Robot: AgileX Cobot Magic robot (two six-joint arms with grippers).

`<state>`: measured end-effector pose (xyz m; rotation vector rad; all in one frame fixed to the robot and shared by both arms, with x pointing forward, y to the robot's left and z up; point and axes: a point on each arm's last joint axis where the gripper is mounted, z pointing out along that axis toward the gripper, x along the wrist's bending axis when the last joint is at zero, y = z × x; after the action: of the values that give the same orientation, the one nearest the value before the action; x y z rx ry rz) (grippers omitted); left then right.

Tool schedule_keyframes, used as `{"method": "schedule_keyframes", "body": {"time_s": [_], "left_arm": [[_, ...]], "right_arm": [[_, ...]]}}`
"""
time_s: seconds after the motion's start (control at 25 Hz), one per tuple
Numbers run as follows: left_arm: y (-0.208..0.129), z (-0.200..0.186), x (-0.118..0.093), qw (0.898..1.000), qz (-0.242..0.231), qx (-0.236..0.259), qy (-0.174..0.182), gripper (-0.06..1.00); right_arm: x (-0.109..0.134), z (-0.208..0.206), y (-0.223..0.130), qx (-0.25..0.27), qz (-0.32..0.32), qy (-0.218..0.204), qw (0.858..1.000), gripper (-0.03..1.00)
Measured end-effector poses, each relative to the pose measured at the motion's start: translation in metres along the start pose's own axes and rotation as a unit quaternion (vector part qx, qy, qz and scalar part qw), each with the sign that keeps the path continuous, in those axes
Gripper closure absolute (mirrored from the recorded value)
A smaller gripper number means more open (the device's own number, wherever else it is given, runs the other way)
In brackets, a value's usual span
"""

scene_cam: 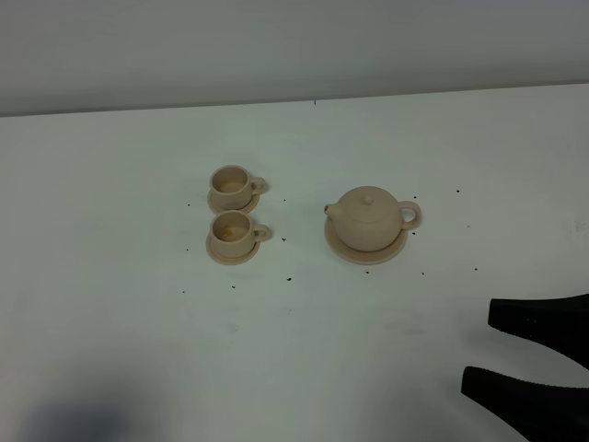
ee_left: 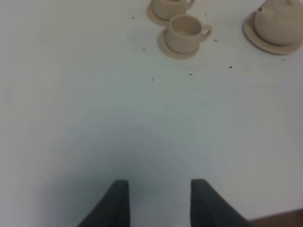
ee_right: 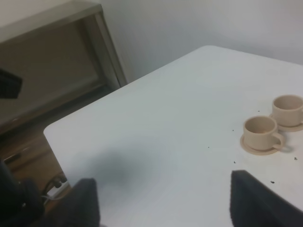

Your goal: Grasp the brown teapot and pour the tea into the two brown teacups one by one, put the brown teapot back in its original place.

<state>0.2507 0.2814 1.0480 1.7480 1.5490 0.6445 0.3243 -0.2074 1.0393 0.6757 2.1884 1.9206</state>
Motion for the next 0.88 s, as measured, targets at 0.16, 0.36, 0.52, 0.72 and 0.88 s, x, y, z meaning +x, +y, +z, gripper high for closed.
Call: {"method": "schedule_keyframes", "body": {"time_s": [0.16, 0.36, 0.52, 0.72, 0.88], "left_arm": [[0.0003, 0.0, -0.0006, 1.0, -0.002, -0.002, -0.003, 0.64], [0.0003, 0.0, -0.0006, 1.0, -0.002, -0.002, -0.003, 0.67], [0.0003, 0.0, -0.0007, 1.0, -0.002, -0.002, -0.004, 0.69], [0.0003, 0.0, -0.0007, 1.0, -0.002, -0.002, -0.004, 0.69], [0.0004, 0.0, -0.0007, 1.0, -0.002, -0.002, -0.004, 0.69]], "right_arm": [[-0.0007, 0.0, 0.0007, -0.004, 0.003, -0.004, 1.0, 0.38], [-0.0032, -0.0001, 0.0008, -0.004, 0.005, -0.018, 1.0, 0.38], [-0.0072, -0.0003, 0.0008, -0.004, 0.006, -0.039, 0.999, 0.38], [-0.0081, -0.0004, 0.0036, -0.021, 0.023, -0.044, 0.999, 0.38], [-0.0091, -0.0005, 0.0059, -0.035, 0.061, -0.049, 0.996, 0.38]]}}
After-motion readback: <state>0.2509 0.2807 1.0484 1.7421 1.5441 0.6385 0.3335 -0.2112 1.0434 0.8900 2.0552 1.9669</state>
